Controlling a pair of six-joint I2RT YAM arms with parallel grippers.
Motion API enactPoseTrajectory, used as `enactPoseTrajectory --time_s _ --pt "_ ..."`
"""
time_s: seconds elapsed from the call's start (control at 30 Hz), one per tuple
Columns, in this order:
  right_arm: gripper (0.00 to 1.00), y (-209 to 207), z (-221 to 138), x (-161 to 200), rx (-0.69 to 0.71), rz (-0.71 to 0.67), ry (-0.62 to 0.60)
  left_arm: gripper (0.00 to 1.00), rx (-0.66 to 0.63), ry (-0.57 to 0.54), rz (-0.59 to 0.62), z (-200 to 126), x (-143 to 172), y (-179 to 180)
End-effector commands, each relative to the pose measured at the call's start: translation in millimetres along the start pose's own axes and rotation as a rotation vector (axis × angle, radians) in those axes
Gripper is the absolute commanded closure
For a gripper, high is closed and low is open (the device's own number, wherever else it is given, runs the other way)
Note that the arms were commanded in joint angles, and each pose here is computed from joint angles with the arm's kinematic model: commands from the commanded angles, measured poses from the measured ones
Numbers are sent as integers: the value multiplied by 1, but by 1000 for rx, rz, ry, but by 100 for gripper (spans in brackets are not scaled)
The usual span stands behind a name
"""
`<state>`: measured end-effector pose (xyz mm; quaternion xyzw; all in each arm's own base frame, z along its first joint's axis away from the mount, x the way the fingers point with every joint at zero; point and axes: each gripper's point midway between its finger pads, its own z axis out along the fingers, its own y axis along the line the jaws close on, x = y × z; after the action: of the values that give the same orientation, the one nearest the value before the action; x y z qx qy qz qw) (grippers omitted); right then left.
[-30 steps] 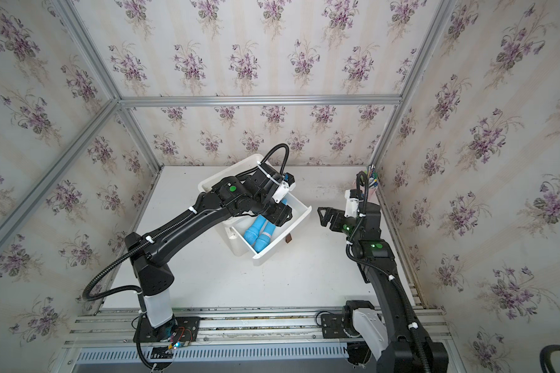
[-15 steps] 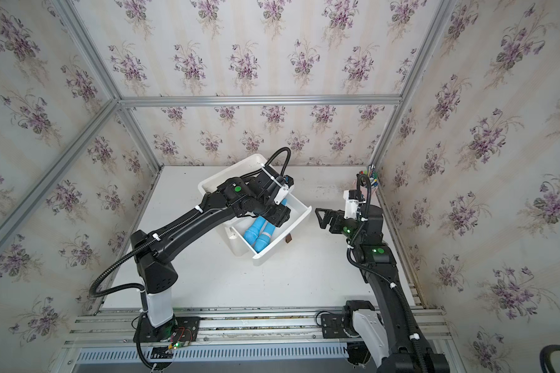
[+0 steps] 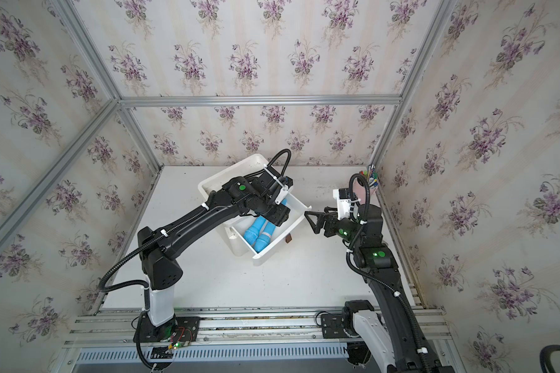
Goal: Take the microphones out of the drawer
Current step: Pick up the microphone from the drawer.
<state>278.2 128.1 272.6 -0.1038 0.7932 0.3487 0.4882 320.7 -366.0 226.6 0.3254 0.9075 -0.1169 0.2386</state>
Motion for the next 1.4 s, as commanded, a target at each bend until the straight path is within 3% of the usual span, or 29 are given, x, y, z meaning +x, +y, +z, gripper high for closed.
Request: enactPoseTrajectory --time_s 0.0,1.37 --pt "1 8 -2 -1 -20 -27 16 32 -18 12 -12 0 2 4" --pt "2 37 8 3 -128 -76 38 44 -94 114 4 26 28 28"
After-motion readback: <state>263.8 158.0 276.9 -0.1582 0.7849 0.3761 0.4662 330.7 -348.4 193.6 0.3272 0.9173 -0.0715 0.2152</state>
